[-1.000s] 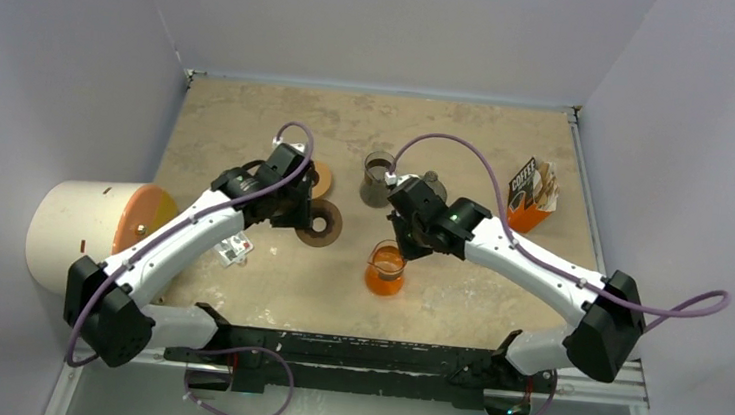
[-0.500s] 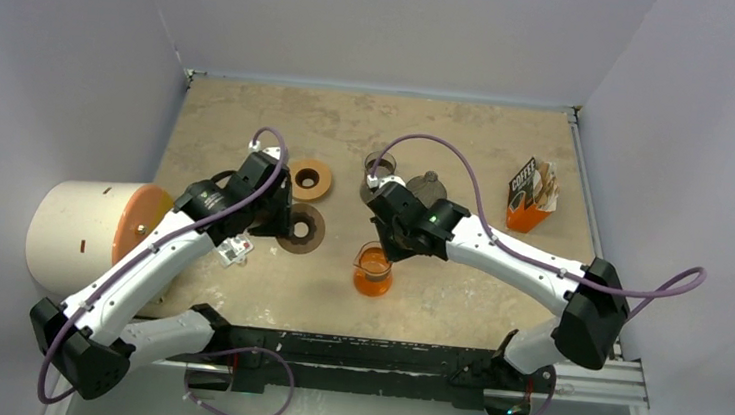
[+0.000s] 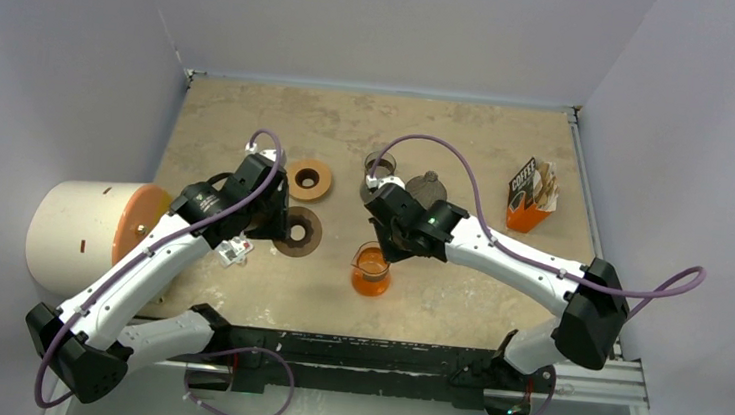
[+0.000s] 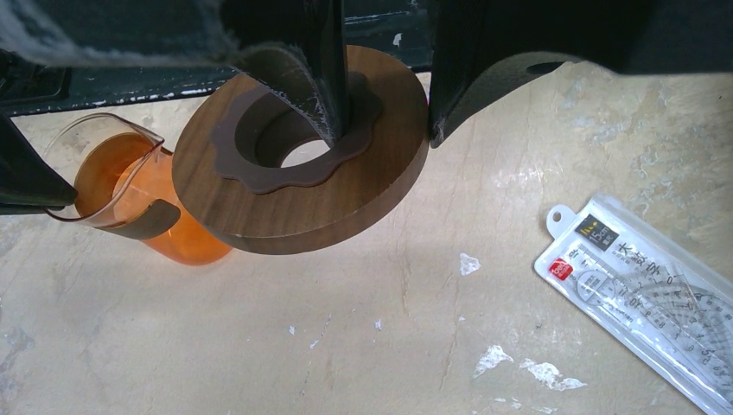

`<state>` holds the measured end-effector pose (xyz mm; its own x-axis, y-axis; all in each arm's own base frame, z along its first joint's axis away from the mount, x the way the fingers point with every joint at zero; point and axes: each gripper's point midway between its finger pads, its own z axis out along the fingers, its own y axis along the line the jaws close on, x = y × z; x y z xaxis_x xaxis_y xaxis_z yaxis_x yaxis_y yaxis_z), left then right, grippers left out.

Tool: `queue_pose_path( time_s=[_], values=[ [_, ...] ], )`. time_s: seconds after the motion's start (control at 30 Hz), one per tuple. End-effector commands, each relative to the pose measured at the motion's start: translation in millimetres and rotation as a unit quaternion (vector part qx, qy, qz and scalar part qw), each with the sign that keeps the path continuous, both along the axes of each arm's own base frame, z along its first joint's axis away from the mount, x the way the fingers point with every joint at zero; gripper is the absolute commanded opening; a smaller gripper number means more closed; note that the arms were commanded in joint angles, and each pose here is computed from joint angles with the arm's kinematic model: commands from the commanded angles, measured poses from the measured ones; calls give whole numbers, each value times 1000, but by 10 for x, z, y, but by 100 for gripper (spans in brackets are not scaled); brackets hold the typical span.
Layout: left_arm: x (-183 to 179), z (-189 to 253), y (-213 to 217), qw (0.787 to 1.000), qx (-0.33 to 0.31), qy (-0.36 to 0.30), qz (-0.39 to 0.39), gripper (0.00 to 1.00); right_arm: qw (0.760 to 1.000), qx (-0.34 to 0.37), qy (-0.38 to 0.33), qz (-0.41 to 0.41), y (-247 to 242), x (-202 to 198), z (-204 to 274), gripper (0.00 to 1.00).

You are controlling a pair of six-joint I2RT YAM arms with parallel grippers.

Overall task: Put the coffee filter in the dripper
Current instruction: Pick up the dripper holder from the center of the board.

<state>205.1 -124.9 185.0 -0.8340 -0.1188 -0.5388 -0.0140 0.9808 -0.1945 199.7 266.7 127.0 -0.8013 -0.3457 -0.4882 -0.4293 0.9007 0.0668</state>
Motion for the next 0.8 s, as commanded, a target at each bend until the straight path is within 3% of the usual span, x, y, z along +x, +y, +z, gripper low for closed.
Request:
queue_pose_path(
  time_s=[0.0, 0.2, 0.6, 0.77],
  values=[
    [56, 140, 2, 1000, -7, -23, -2, 0, 999, 23, -27, -12, 86, 79, 163, 9],
    [62, 151, -6, 1000, -8, -24, -3, 0, 999, 27, -32, -11, 80, 74, 223, 22],
    [48, 117, -13, 1000, -9, -20, -5, 0, 997, 49, -55, -22, 32, 78, 441, 33],
    [64, 121, -194, 999, -36, -12, -40, 0, 993, 69, -86, -29, -64, 86, 707, 39]
  ],
)
